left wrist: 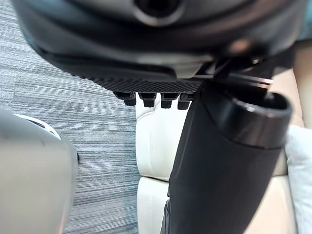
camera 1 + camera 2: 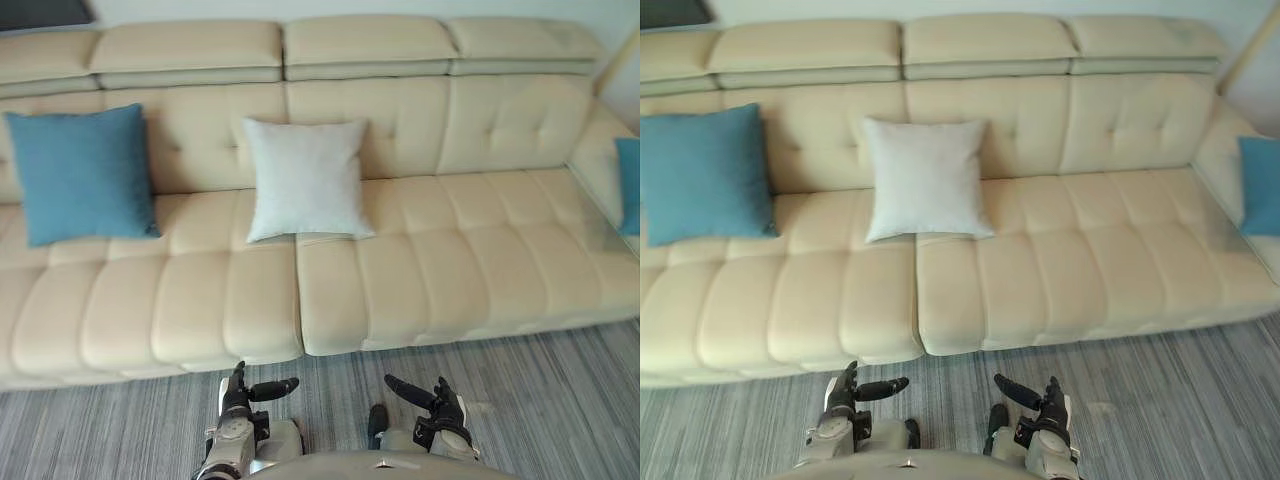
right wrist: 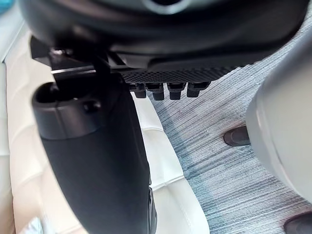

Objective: Pick up cushions and gather them together orderly.

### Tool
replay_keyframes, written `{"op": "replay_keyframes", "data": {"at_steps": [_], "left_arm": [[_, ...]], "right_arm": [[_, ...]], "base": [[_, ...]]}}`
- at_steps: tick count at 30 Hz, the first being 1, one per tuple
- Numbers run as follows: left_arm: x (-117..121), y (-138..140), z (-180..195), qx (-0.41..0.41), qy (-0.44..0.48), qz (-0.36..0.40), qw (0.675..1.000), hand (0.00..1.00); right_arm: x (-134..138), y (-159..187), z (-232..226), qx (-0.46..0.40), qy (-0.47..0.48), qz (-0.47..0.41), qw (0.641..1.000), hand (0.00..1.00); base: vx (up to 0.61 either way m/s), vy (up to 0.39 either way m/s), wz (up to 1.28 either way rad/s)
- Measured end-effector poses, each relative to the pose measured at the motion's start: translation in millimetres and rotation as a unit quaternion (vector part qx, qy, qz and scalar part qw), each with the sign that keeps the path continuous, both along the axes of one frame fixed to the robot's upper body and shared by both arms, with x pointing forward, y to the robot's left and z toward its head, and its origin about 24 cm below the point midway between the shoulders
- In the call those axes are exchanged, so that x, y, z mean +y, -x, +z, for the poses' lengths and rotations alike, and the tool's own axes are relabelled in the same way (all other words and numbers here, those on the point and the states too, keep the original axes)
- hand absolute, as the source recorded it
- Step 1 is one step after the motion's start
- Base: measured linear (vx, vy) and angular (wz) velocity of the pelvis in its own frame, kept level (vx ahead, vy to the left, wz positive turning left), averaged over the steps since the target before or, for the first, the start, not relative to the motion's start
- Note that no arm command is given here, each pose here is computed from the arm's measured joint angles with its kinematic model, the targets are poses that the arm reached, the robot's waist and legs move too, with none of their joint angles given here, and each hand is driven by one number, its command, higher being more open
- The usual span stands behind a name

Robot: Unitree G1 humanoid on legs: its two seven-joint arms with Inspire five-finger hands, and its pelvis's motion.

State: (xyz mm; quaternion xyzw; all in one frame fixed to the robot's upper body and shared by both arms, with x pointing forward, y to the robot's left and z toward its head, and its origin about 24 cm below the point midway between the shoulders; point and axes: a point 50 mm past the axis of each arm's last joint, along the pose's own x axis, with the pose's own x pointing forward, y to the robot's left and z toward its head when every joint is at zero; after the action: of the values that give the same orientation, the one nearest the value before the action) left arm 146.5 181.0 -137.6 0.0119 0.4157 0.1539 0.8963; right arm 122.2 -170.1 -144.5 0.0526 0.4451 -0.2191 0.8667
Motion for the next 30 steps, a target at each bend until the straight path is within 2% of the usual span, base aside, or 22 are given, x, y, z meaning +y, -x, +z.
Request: {"op": "replay_keyframes", "data": {"at_steps": [11, 15, 21, 25, 30], "left_arm": [[13, 11, -7, 0.040, -0.029, -0.018, 0.999, 1.00], [5, 6, -6, 0.037, -0.028, -0.046, 0.998, 1.00], [7, 14, -9, 0.049, -0.028, -0.064, 0.996, 1.00], [4, -6, 2, 0.004, -0.034, -0.079, 0.996, 1.00], [1, -16, 9, -0.024, -0.031, -0.075, 0.996, 1.00]], "right_arm": [[2, -18, -3, 0.009, -0.011, 0.006, 1.000, 1.00], [-28, -14, -3, 0.032, 0.040, 0.027, 0.998, 1.00], [-34, -4, -6, 0.050, 0.052, 0.022, 0.997, 1.00], [-37, -8, -5, 0.056, 0.056, 0.024, 0.997, 1.00], [-35, -12, -4, 0.050, 0.059, 0.020, 0.997, 1.00]], "base": [[0.09, -0.022, -1.09], [0.10, -0.114, -1.23], [0.12, -0.148, -1.10], [0.18, -0.136, -0.93], [0.19, -0.024, -0.69]]}}
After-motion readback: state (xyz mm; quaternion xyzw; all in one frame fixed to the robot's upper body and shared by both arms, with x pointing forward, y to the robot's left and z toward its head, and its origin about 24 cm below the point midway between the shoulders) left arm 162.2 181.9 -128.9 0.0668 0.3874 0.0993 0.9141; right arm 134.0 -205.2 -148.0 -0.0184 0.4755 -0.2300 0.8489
